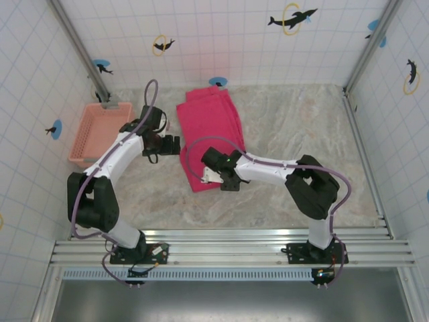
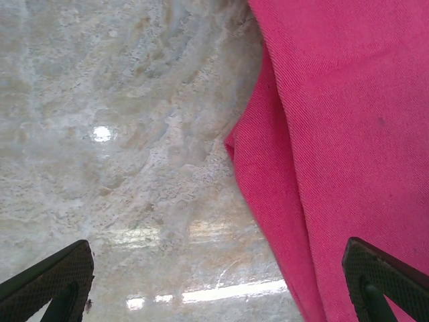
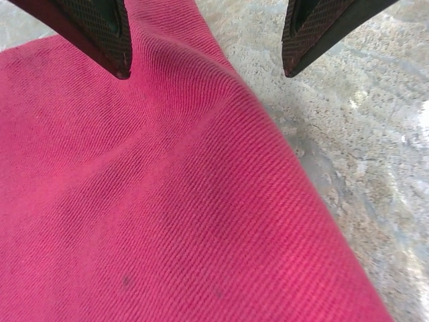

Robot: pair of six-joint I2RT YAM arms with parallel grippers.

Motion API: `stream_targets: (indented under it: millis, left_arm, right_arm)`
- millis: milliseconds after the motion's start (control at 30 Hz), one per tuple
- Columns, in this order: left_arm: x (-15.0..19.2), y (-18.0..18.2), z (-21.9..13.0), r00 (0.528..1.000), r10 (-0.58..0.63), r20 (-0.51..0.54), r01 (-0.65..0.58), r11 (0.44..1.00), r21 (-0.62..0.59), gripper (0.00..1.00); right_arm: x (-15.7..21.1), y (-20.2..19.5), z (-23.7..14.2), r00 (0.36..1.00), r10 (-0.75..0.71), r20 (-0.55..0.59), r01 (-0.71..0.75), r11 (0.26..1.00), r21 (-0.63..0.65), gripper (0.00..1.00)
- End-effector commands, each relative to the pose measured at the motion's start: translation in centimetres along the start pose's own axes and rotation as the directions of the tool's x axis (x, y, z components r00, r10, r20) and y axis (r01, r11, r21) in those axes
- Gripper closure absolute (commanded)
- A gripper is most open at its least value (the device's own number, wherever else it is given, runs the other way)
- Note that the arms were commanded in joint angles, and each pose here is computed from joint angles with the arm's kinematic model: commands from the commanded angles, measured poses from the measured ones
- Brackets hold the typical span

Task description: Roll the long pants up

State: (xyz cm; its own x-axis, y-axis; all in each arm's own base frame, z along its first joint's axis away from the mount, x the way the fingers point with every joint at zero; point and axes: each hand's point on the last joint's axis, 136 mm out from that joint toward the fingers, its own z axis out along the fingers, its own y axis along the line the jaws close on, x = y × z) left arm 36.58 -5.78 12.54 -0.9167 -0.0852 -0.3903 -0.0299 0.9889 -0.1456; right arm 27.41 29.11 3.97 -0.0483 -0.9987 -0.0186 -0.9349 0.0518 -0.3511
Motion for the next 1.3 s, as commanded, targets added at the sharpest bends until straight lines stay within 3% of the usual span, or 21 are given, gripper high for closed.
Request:
stream_targets:
  millis: [0,167,333,433,733,900,1033,1133,1267]
  left_arm:
    - [-0.3,-0.2,-1.1,0.999,0.008,0.037,-0.008,1.000,0.013,0.03]
    - [0.7,-1.1,-0.4,1.000,-0.017,0.007,0.017,0.998,0.069,0.02]
    - [-0.1,-0.6,-1.2,0.999,0.050,0.020,-0.050,0.998,0.035,0.02]
    - [-0.5,-0.3,-1.2,0.997,0.076,0.010,-0.076,0.997,0.011,0.02]
    - [0.0,2.0,-1.7,0.992,0.125,0.024,-0.121,0.985,-0.120,0.03]
    - [0.4,2.1,-1.8,0.993,0.114,0.036,-0.109,0.987,-0.119,0.02]
    - [1.0,2.6,-1.8,0.998,-0.001,0.063,0.009,0.992,-0.130,0.02]
    - [0.9,0.8,-1.9,0.992,-0.018,0.125,0.020,1.000,-0.011,0.02]
    - [1.7,0.1,-1.7,0.992,-0.065,0.109,0.061,0.997,0.042,0.02]
  right_arm:
    - [-0.6,0.0,1.3,1.000,0.004,-0.006,-0.004,1.000,-0.031,0.41]
    - [-1.0,1.1,2.2,0.999,0.027,0.017,-0.025,0.992,-0.122,0.48]
    - [-2.4,2.4,2.1,0.997,0.071,0.037,-0.061,0.972,-0.225,0.63]
    - [-3.7,3.1,1.1,0.992,0.116,0.048,-0.100,0.961,-0.259,0.67]
    - [-8.6,2.2,-1.1,0.937,0.338,-0.085,-0.346,0.877,-0.333,0.65]
    - [-10.8,0.5,-3.0,0.909,0.413,-0.053,-0.399,0.830,-0.389,0.57]
    - [-6.9,-1.5,-4.3,0.945,0.326,-0.022,-0.316,0.897,-0.307,0.52]
    - [-2.5,-2.7,-3.2,0.961,0.274,-0.034,-0.275,0.935,-0.224,0.51]
    - [2.4,-4.6,-1.6,0.929,0.359,-0.086,-0.369,0.912,-0.179,0.49]
